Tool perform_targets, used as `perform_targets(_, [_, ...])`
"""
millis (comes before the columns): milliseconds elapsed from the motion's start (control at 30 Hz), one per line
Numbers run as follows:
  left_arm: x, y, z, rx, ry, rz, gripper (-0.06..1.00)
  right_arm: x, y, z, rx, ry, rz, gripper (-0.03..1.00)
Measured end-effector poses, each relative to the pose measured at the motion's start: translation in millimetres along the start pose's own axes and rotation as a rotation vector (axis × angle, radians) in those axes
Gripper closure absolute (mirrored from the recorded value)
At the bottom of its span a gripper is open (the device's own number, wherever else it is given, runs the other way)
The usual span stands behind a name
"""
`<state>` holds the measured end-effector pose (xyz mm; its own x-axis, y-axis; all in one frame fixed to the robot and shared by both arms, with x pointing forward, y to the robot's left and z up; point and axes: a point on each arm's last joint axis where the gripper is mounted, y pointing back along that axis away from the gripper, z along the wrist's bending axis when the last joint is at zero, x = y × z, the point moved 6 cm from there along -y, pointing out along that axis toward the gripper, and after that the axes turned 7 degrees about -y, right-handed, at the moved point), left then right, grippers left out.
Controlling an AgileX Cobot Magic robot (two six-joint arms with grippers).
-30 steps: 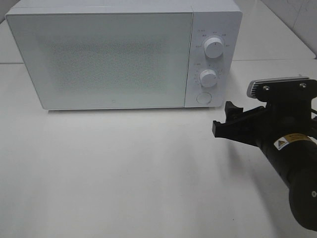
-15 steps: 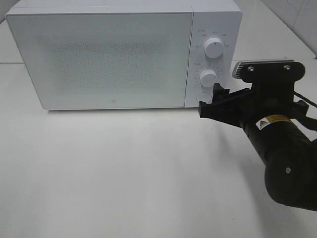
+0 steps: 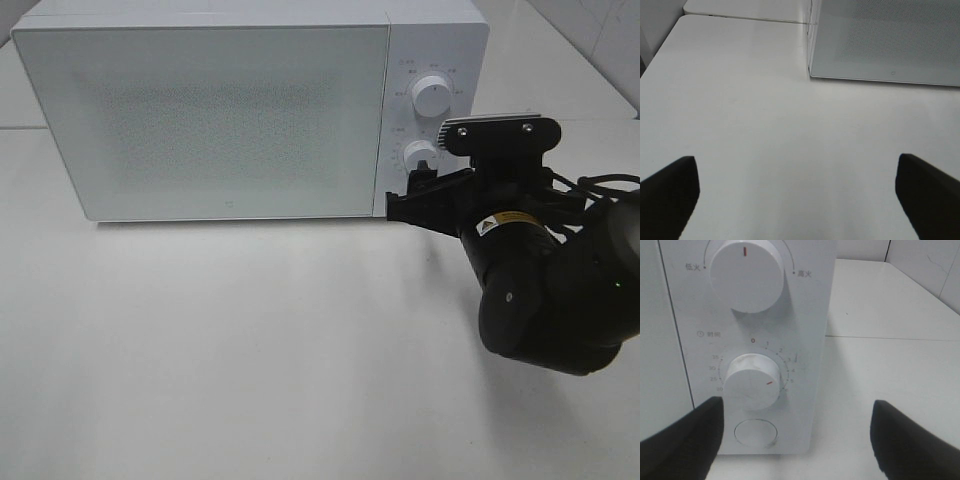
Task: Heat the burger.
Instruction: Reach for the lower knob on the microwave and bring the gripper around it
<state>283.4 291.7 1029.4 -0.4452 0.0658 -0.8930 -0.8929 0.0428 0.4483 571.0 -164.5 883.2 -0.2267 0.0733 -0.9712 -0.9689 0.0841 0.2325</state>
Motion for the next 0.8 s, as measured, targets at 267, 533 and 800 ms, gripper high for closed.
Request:
perform_targets(267, [0.0,0.0,0.0,0.000,0.000,0.000,-0.04,5.4,-16.0,11.3,-0.013,0.008,-0.007,0.18])
perform_targets(533, [0.0,0.0,0.0,0.000,0.000,0.000,-0.04,8.8,-30.9,14.0,-0.018,0.018,-0.014,0.19])
perform_targets(800, [0.0,0.0,0.0,0.000,0.000,0.000,-0.04,-1.0,-49.1,24.7,-0.040,0.003,-0.055,0.20])
